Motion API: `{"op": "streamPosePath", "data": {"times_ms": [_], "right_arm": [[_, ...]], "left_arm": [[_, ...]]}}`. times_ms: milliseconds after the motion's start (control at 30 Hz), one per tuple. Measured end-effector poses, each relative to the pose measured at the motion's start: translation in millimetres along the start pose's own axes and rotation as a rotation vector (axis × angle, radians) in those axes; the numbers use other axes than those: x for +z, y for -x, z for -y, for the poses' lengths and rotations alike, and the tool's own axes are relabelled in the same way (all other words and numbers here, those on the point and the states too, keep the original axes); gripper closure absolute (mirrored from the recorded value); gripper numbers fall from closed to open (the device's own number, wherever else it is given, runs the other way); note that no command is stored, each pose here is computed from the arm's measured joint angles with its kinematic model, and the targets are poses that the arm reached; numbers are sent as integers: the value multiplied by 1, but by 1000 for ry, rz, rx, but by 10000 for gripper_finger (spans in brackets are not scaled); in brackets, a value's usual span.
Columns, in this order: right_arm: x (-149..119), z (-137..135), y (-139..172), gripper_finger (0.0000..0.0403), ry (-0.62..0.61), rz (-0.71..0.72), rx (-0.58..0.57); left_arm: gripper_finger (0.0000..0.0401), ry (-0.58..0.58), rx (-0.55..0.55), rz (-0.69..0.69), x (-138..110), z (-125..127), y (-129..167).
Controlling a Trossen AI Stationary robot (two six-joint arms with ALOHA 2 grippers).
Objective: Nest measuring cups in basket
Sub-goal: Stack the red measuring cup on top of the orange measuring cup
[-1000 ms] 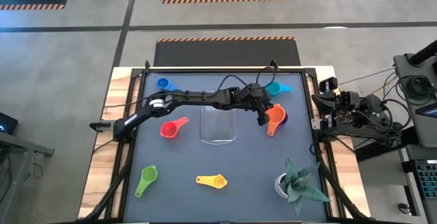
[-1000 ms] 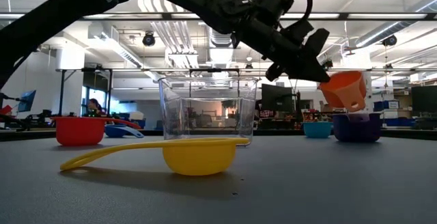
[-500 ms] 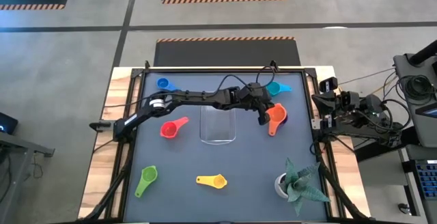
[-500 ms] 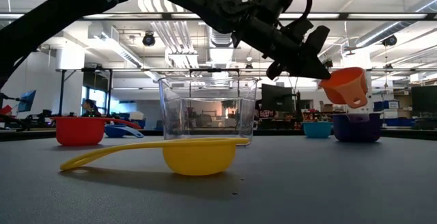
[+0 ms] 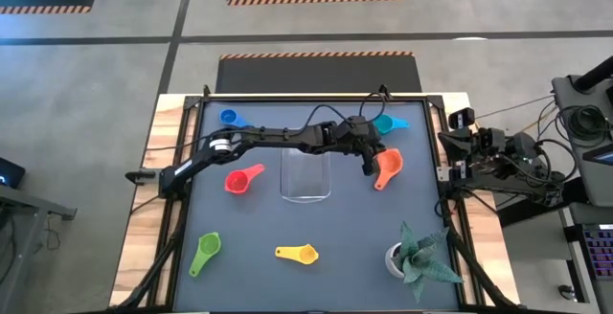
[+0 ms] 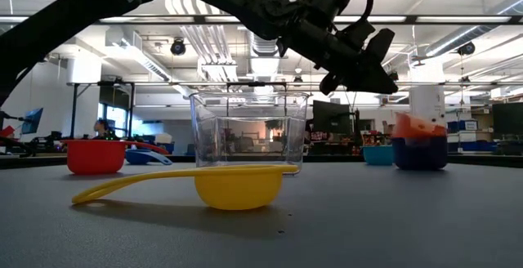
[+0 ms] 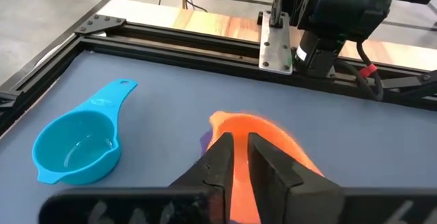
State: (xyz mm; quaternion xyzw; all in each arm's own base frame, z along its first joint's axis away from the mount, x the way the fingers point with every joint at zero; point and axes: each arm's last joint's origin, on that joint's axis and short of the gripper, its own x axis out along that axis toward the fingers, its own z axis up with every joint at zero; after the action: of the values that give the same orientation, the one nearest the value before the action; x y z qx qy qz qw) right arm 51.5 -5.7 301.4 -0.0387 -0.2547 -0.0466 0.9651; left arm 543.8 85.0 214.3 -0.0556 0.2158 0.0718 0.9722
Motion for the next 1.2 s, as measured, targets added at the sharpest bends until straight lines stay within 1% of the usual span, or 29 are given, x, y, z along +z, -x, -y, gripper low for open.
{"op": "streamPosePath", "data": {"times_ms": [267,800,1033,1200], "right_arm": [[0,0,0,394,0,3,0],[0,0,0,394,-3,1,1],[-1,0,0,394,0,-6,1],[-1,0,0,394,4,-7,1]], "left_arm": [[347,0,-1,3,0,0,0],[347,-32,-28,6,2,5,2],[347,-89,-34,4,19,10,20],[347,-151,-52,-21,27,22,33]]}}
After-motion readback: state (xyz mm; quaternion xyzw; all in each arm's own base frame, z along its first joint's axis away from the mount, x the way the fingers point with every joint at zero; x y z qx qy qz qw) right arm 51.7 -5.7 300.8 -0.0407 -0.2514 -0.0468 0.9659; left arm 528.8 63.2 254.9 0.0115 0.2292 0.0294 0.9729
